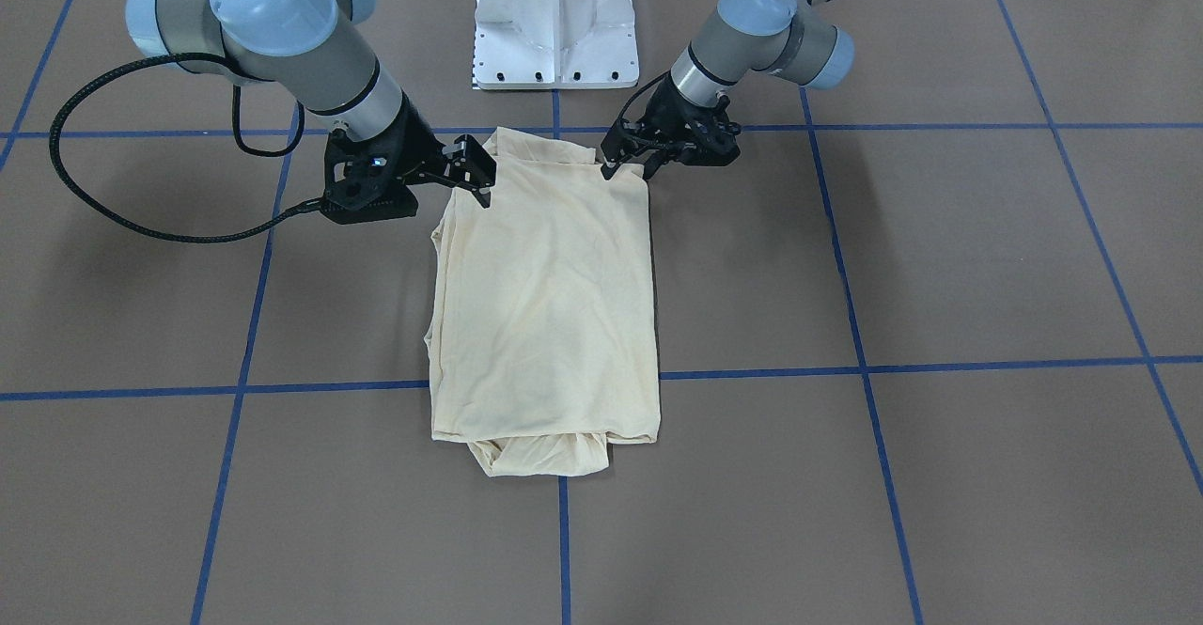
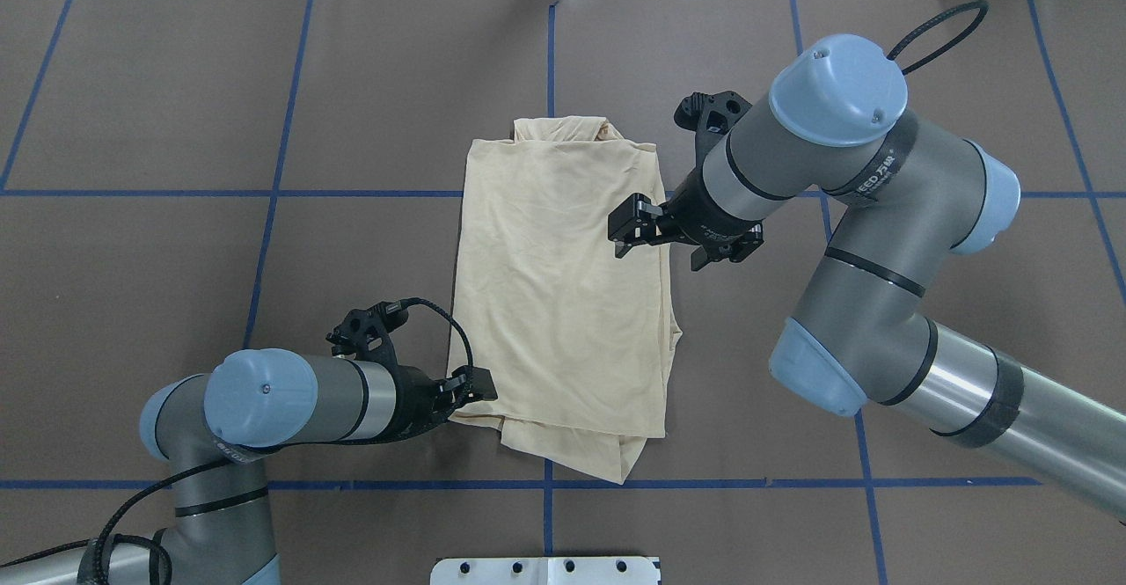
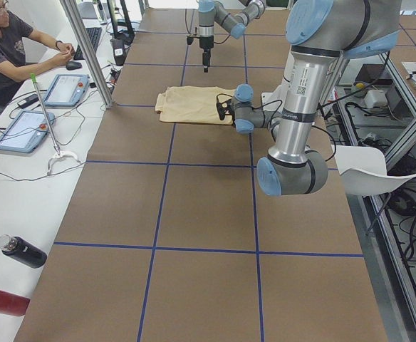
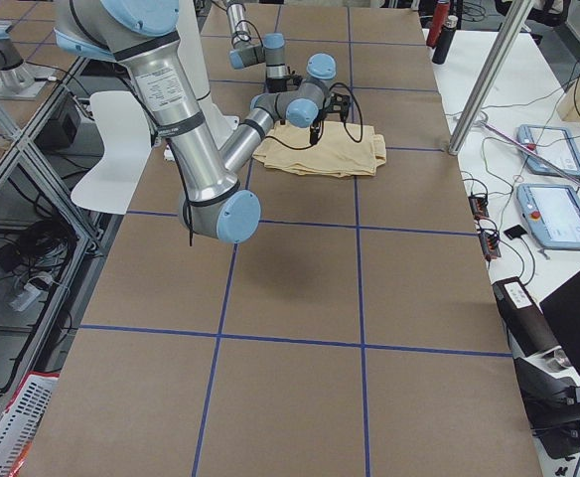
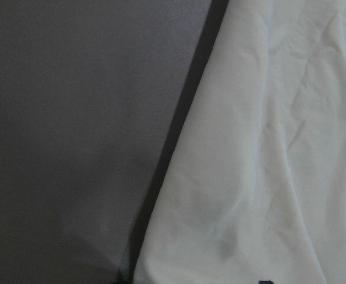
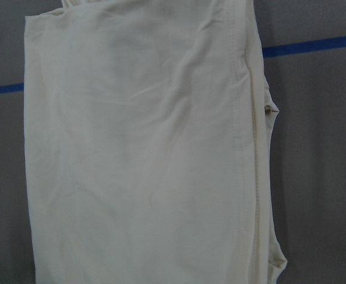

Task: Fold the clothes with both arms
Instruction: 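Grasp the shirt's near corner with the left gripper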

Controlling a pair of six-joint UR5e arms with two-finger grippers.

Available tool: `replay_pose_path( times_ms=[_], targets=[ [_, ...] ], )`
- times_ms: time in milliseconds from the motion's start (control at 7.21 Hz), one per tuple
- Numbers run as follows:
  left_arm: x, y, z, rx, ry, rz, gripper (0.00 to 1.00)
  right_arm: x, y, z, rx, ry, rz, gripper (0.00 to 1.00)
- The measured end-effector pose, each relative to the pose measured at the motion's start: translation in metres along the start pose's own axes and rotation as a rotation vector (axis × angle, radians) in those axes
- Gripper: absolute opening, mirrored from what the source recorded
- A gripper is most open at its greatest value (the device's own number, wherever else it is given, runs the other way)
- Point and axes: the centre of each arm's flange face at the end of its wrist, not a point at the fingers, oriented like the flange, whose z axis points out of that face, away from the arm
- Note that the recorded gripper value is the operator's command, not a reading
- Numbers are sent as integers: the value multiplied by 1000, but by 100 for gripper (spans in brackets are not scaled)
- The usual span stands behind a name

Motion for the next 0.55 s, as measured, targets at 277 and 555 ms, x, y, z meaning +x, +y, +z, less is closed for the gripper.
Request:
replay_pose_path(
  times_ms=[277, 555],
  targets=[
    [1, 1, 0, -1, 1, -1, 62, 1, -2, -1, 3, 0, 2, 100],
    [1, 1, 0, -2, 2, -1, 31, 1, -3, -2, 4, -1, 3, 100]
  ],
)
